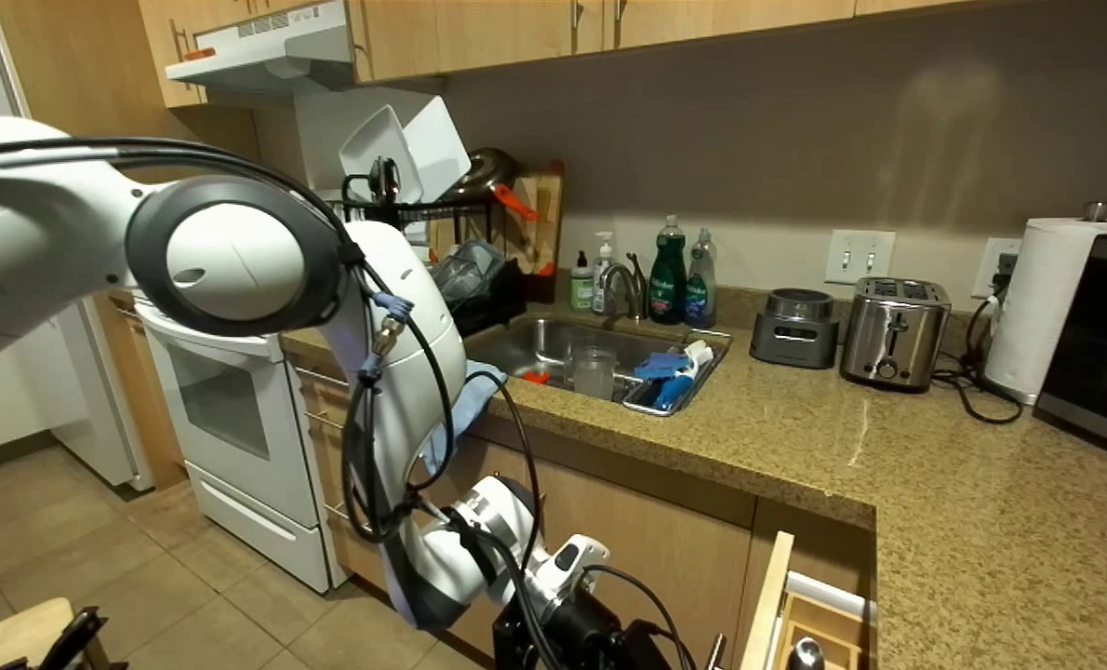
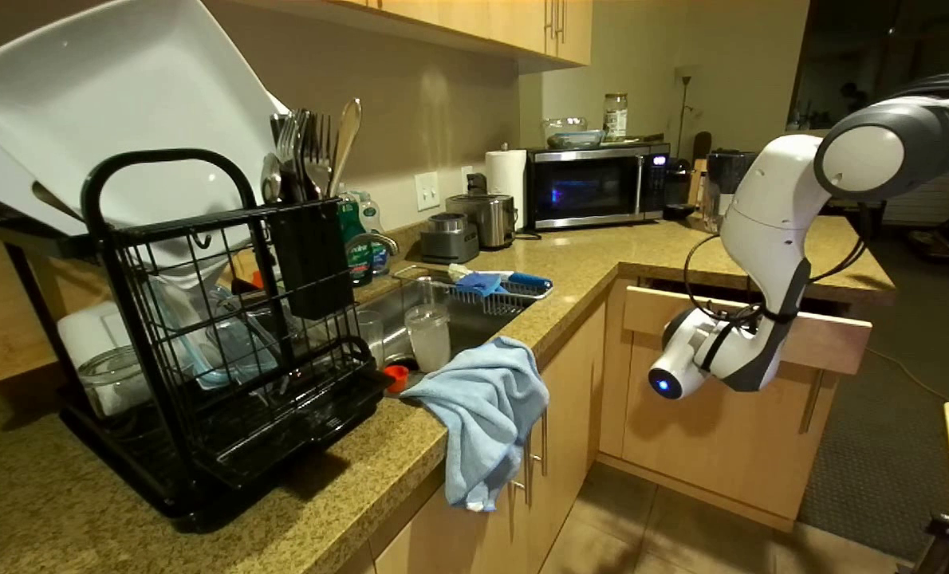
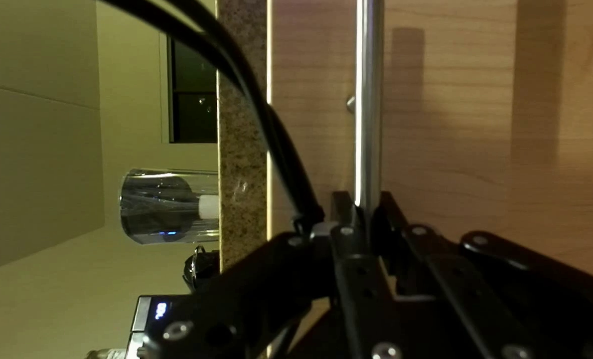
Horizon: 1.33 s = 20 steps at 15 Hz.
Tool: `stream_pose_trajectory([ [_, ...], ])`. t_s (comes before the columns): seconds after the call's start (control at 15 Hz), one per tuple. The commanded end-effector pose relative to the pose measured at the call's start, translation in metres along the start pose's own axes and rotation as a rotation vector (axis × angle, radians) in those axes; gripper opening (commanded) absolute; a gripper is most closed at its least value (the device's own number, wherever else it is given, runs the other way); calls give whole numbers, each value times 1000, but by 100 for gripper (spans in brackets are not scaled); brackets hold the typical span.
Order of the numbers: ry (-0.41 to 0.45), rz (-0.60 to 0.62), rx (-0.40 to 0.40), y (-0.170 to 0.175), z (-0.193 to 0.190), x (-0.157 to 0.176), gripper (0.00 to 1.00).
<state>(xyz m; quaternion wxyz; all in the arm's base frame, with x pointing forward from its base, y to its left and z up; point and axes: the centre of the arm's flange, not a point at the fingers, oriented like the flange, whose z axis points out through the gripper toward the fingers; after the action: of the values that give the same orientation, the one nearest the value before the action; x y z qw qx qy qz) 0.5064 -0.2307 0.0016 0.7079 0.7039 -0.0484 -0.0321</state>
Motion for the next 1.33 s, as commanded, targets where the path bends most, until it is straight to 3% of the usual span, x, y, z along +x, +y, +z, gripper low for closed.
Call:
stream_pose_trajectory([
  [0.0,65,37,10,12,-44,7,4],
  [0.47,91,32,26,15,-88,-9,4],
  [0.53,97,28,30,16,-93,-12,39],
  [0.67,125,35,42,20,-106,-11,44],
  [1.07,167,66,97,48,-136,3,83],
  [1.27,159,51,201,70,-132,12,99],
])
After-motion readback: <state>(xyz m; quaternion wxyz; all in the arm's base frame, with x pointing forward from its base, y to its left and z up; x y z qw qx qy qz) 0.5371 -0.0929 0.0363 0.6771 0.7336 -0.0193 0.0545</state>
